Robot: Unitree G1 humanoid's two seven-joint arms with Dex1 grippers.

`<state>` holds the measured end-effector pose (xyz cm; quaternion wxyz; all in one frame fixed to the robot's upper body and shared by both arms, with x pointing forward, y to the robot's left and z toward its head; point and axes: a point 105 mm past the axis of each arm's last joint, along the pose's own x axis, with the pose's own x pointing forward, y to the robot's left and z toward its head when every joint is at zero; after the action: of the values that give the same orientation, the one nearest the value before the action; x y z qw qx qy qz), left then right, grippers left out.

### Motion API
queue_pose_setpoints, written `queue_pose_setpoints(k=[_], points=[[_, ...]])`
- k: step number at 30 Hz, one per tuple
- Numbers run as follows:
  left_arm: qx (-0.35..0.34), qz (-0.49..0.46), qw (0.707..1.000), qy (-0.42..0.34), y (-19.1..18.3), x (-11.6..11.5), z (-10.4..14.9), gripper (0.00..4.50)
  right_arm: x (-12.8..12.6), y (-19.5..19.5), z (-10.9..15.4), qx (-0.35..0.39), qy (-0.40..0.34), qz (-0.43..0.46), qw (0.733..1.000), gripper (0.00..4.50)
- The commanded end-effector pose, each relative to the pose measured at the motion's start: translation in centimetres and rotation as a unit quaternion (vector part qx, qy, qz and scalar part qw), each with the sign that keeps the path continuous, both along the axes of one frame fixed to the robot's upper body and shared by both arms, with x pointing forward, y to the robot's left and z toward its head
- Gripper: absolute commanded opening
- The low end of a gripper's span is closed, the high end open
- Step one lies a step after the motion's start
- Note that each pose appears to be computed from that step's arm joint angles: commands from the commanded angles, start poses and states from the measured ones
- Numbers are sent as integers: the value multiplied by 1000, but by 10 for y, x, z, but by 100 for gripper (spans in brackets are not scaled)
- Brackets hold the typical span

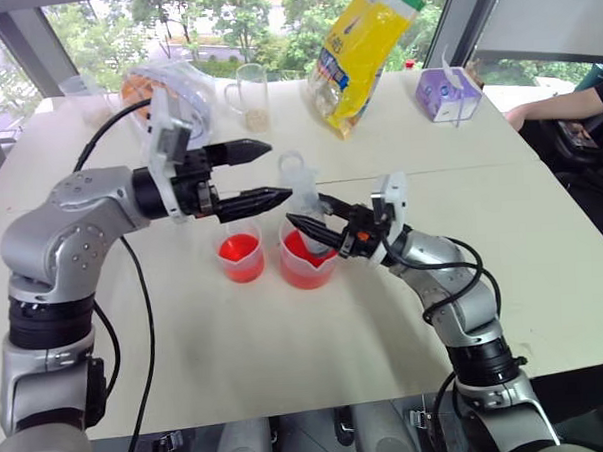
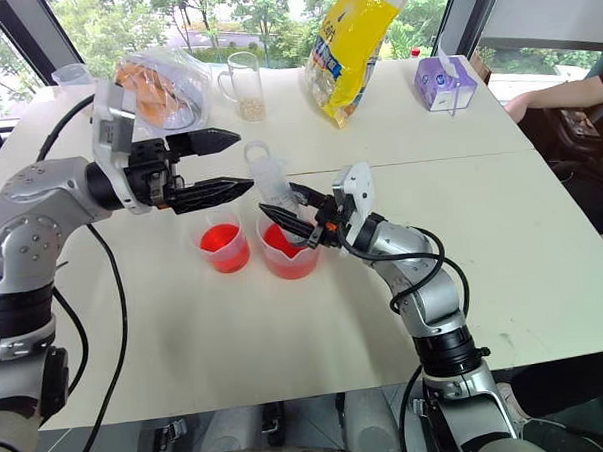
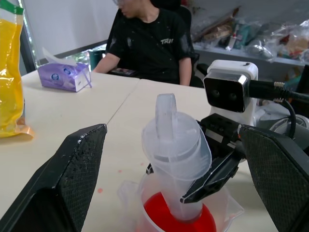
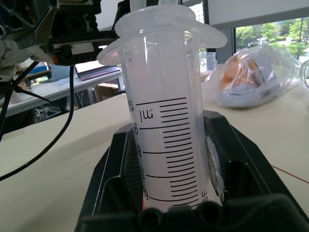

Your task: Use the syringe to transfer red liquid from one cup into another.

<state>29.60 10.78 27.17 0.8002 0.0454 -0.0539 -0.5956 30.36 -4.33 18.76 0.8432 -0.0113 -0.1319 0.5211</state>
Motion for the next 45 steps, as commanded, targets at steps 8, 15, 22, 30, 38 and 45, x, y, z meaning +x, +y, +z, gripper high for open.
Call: queue_pose_setpoints(k=[8,15,22,30,38,45], points=[[-14,-18,1000,-8,-5,-3,9,450,-7,9,-1,-14,-4,20,1000,139],[-9,-18,1000,4,-7,-2,1,206,-8,10,1,-21,-10,23,999,139],[-4,-16,1000,3,-6,-2,0,5,-9,11,1,-25,-9,27,999,139],[-11,-3,999,-30,-1,1,18,5,-10,14,-5,-39,7,38,999,139],[-9,8,998,-55,5,4,32,5,-14,17,-14,-57,23,55,997,139],[-8,22,997,-74,11,8,44,5,-16,18,-17,-67,31,63,995,139]])
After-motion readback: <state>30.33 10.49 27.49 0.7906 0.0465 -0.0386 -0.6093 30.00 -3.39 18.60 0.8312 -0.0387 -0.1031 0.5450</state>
